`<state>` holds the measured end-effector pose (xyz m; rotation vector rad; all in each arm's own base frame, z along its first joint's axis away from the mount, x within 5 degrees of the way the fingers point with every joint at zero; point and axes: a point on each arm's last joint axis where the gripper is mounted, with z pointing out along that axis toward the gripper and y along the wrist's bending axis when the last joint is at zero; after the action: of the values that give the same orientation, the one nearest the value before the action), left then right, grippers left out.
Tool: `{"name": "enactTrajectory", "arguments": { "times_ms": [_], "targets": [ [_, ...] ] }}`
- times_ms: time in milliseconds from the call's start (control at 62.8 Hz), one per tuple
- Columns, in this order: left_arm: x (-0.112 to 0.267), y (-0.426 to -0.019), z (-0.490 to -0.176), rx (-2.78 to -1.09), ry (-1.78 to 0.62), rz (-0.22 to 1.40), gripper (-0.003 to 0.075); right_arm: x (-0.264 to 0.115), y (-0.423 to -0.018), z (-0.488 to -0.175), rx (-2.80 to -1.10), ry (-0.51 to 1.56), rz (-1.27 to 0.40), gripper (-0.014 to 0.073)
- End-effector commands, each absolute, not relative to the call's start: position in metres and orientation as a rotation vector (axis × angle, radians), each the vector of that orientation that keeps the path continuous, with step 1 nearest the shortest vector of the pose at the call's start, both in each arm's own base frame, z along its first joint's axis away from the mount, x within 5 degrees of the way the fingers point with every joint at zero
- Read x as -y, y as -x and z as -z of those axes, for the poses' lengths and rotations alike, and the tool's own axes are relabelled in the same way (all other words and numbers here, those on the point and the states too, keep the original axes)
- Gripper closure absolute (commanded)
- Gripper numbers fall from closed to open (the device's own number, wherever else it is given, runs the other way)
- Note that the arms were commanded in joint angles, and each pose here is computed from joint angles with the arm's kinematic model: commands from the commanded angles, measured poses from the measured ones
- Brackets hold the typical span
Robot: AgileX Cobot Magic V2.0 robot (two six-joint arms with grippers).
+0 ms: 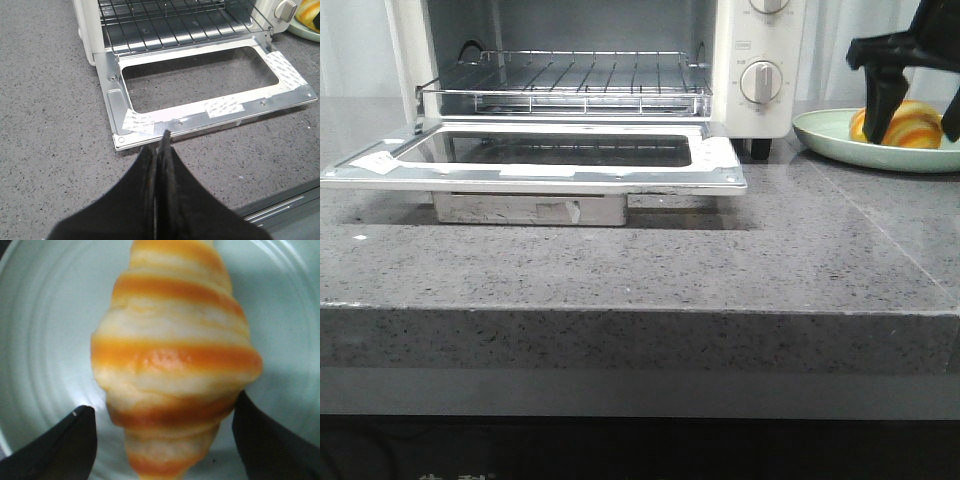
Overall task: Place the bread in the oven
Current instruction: 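Lower the right gripper over the croissant on the green plate, then close the right gripper on the croissant and lift it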
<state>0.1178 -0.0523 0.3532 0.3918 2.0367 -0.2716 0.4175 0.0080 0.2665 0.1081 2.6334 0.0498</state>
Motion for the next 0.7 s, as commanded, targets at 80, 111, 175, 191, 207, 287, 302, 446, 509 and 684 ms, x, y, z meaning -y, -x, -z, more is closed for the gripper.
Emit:
{"name": "enactTrajectory", "arguments": {
  "times_ms": [80,111,175,191,207,287,302,446,509,684],
  "targets": [
    [0.053,-0.119,-0.368,-1.941,-0.357,0.306,0.0738,-0.005,-0.422,-0.285,-2.549,-0.116,-0.058,0.0043],
    [0.053,-0.119,-0.368,-1.941,-0.357,0.306,0.0738,-0.005,-0.423,-0.283,-2.554,-0.117,-0.057,0.0069],
    [0.053,-0.119,-0.368,-1.941,-0.357,0.306,0.0738,-0.005,-0.423,-0.283,-2.554,-0.117,-0.057,0.0217],
    [0.053,-0.119,-0.368,-1.941,-0.357,0.306,0.0738,-0.005,-0.423,-0.283,-2.554,-0.117,-0.057,0.0263],
    [0.053,-0.119,-0.368,-1.941,-0.357,0.306,0.0738,-0.005,-0.423,-0.283,-2.551,-0.117,-0.058,0.0293],
    [0.053,-0.119,-0.368,-1.941,-0.357,0.306,0.0738,-0.005,-0.424,-0.284,-2.538,-0.116,-0.057,0.0425],
    [0.053,-0.119,-0.368,-1.941,-0.357,0.306,0.0738,-0.005,-0.424,-0.285,-2.534,-0.115,-0.057,0.0442],
    [0.053,-0.119,-0.368,-1.941,-0.357,0.306,0.0738,-0.005,-0.420,-0.294,-2.513,-0.109,-0.050,0.0488],
    [0.053,-0.119,-0.368,-1.941,-0.357,0.306,0.0738,-0.004,-0.416,-0.302,-2.501,-0.103,-0.042,0.0488],
    [0.053,-0.119,-0.368,-1.941,-0.357,0.306,0.0738,-0.004,-0.396,-0.333,-2.463,-0.095,-0.043,0.0488]
  ]
}}
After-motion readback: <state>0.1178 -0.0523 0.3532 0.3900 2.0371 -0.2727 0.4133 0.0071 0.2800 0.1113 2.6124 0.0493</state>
